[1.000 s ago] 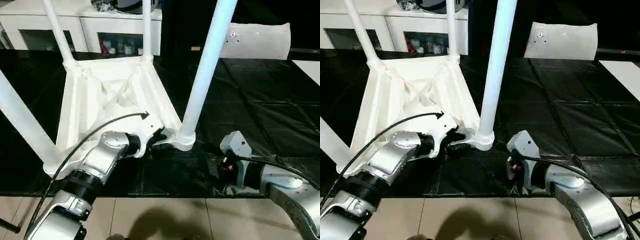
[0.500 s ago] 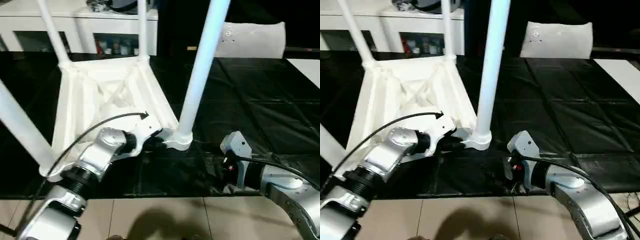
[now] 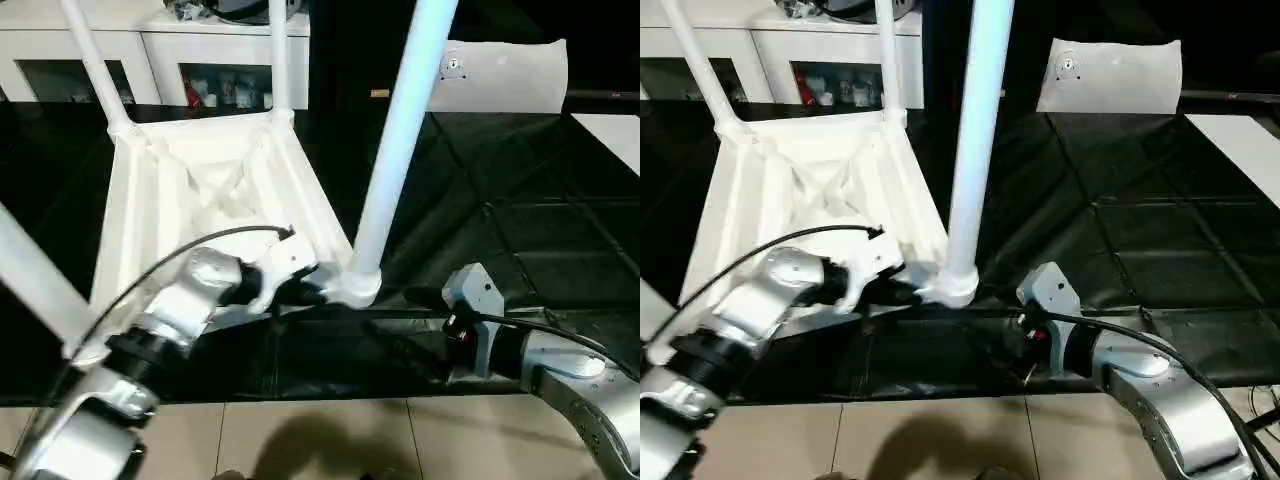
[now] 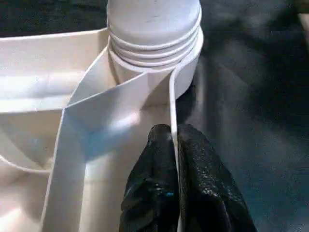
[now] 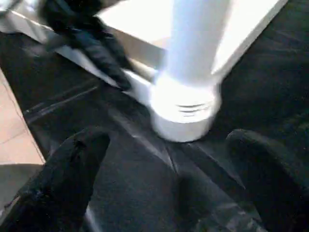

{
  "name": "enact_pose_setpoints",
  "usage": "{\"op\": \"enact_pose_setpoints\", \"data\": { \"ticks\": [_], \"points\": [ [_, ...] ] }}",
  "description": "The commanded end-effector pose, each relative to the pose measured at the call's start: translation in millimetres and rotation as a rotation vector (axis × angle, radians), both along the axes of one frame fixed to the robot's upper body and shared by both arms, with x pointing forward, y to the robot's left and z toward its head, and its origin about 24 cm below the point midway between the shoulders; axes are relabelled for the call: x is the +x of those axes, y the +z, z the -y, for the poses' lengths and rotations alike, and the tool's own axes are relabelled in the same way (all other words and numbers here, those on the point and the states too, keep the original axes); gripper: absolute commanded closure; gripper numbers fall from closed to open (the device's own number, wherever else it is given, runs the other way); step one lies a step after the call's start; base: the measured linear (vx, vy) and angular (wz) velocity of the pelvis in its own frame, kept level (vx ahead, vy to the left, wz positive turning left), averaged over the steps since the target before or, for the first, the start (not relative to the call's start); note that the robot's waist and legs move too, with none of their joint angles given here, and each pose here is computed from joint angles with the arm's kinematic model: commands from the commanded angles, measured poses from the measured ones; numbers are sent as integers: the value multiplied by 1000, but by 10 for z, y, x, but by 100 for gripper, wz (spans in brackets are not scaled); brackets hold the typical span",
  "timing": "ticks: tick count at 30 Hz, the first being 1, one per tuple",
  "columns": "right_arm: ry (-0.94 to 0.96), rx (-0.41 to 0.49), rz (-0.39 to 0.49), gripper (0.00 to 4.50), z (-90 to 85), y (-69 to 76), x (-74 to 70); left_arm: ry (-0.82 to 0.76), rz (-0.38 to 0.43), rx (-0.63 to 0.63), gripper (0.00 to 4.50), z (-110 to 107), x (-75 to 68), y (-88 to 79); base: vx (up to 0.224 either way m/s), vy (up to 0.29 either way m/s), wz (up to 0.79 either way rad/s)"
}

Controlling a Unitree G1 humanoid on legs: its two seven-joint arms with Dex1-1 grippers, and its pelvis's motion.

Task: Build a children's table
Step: Rotate table base

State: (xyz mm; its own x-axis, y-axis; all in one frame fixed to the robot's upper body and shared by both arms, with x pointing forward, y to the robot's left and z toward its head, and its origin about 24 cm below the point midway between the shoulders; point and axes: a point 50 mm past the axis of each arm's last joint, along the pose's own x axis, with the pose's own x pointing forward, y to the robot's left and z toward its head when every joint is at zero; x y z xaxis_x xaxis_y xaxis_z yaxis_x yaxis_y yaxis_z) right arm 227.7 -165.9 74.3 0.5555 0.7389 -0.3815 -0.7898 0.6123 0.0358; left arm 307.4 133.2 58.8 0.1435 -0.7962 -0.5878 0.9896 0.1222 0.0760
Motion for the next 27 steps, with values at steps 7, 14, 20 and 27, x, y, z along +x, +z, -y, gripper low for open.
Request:
{"op": "enact_pose_setpoints", "data": {
  "ticks": [7, 14, 20, 27],
  "points": [
    [-2, -7, 13, 0, 66, 9, 50, -296, 51, -29, 445, -17, -88, 8, 0, 0, 0],
    [-6, -4, 11, 0, 74, -11, 30, -264, 187, 12, 445, -70, 96, 76, 0, 0, 0],
    [-6, -4, 10, 0, 72, -23, 16, -123, 138, -19, 445, -140, 184, 82, 0, 0, 0],
    [9, 6, 14, 0, 9, 21, 4, -56, 43, -113, 352, -155, 135, 45, 0, 0, 0]
  ]
}}
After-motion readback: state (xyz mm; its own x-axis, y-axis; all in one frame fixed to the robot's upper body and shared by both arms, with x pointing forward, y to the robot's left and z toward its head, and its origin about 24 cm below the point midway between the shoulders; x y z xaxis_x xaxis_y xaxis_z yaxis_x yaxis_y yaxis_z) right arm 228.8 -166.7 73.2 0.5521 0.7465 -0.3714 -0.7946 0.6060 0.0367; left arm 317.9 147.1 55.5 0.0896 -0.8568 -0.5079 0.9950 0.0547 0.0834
